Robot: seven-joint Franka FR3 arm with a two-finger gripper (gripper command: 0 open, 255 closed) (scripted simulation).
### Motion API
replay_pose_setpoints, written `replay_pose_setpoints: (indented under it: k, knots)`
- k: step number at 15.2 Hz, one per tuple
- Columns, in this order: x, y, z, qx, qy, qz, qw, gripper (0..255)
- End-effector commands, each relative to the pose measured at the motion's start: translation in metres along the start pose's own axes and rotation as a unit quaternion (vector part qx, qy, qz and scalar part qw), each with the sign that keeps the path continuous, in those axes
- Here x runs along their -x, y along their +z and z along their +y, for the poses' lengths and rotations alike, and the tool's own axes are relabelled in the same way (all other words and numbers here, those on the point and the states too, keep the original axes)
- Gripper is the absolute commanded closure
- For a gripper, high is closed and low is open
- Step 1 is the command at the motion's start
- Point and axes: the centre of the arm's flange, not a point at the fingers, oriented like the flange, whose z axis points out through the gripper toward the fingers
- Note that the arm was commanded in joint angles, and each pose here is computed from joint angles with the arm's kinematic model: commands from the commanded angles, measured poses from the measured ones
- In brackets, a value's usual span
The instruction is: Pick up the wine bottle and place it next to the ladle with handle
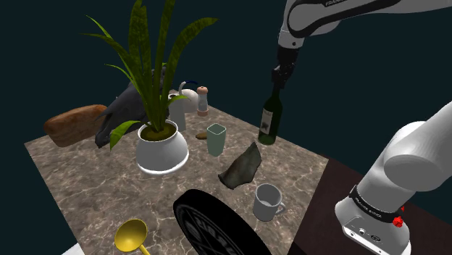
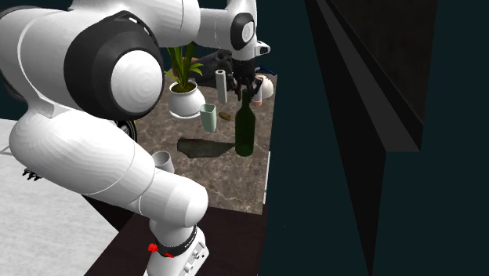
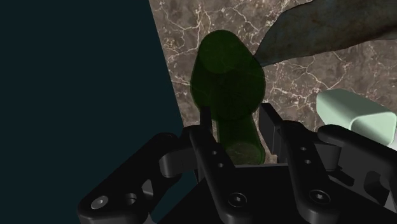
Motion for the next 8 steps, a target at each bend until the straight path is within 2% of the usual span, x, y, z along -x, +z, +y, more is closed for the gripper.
replay_pose_setpoints:
  k: [1, 8]
  knots:
    - [0.001, -0.012, 0.000, 0.000, 0.000, 0.000, 1.0000, 255]
    - [0.000, -0.048, 0.001, 0.000, 0.000, 0.000, 1.0000, 255]
